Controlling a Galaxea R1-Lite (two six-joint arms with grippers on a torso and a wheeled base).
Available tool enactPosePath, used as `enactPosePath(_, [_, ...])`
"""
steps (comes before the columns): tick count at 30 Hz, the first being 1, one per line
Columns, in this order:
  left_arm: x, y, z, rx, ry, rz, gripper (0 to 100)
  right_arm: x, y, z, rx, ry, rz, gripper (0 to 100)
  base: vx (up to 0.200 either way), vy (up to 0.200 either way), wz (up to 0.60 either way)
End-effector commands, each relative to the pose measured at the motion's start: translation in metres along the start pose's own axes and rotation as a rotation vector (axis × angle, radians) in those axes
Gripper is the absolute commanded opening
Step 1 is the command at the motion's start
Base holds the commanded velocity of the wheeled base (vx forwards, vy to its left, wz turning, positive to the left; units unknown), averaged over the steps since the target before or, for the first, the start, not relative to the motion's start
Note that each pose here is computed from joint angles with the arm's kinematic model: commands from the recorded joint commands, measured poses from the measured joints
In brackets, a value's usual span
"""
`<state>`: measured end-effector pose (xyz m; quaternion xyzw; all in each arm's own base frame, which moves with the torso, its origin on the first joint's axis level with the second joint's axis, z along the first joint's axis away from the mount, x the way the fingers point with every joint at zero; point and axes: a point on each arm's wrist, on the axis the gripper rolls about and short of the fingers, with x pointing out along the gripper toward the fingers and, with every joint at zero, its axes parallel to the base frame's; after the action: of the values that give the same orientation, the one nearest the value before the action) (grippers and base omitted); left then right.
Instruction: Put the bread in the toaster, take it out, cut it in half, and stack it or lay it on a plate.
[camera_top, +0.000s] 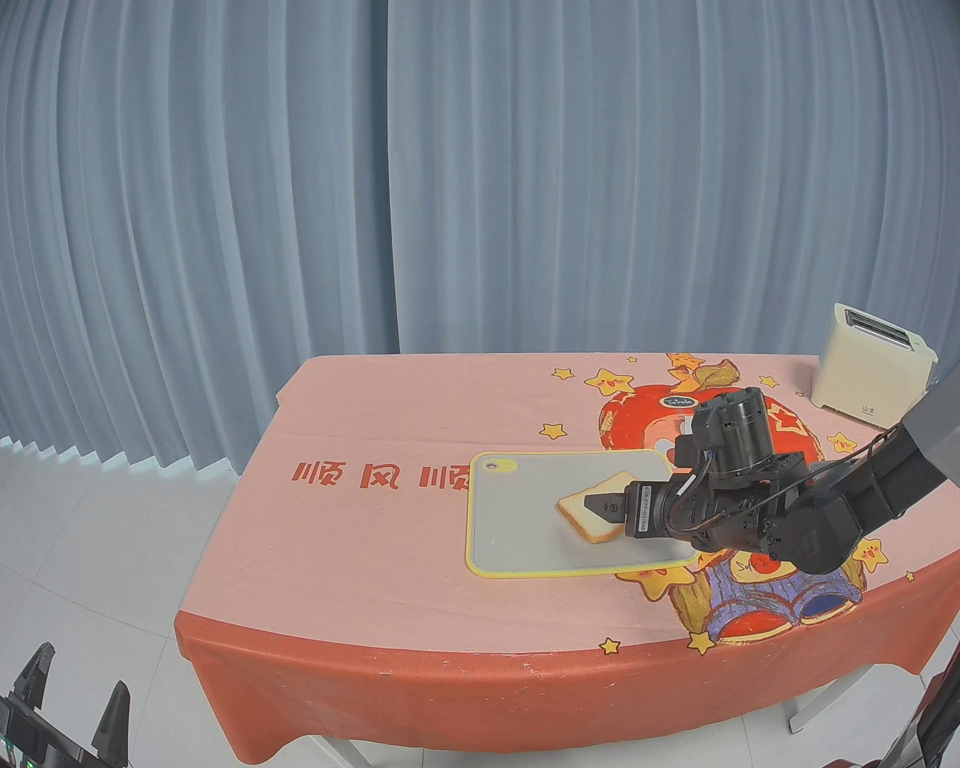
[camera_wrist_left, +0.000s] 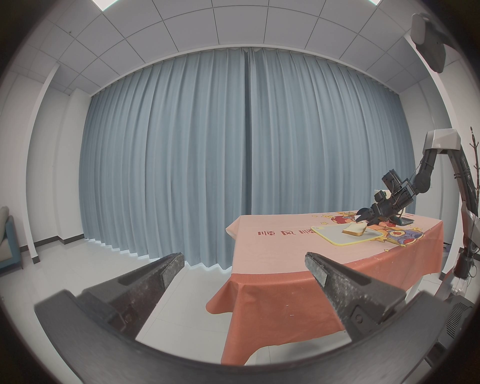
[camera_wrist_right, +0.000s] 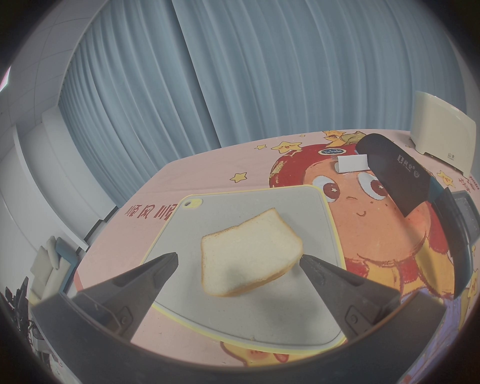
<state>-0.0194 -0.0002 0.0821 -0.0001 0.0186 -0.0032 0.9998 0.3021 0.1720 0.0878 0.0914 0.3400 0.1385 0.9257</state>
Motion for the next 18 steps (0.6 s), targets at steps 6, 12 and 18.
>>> enactPosePath(6, [0.001, 0.0, -0.005, 0.0, 0.018, 0.0, 100, 0.003, -0.002, 0.004, 0.031, -0.013, -0.002, 100, 0.0, 0.0, 0.0])
enactPosePath(12, [0.001, 0.0, -0.005, 0.0, 0.018, 0.0, 100, 0.004, -0.001, 0.004, 0.04, -0.012, -0.003, 100, 0.0, 0.0, 0.0])
enactPosePath(18, [0.001, 0.0, -0.005, -0.002, 0.018, 0.0, 100, -0.006, 0.001, 0.007, 0.037, -0.029, 0.009, 100, 0.0, 0.0, 0.0])
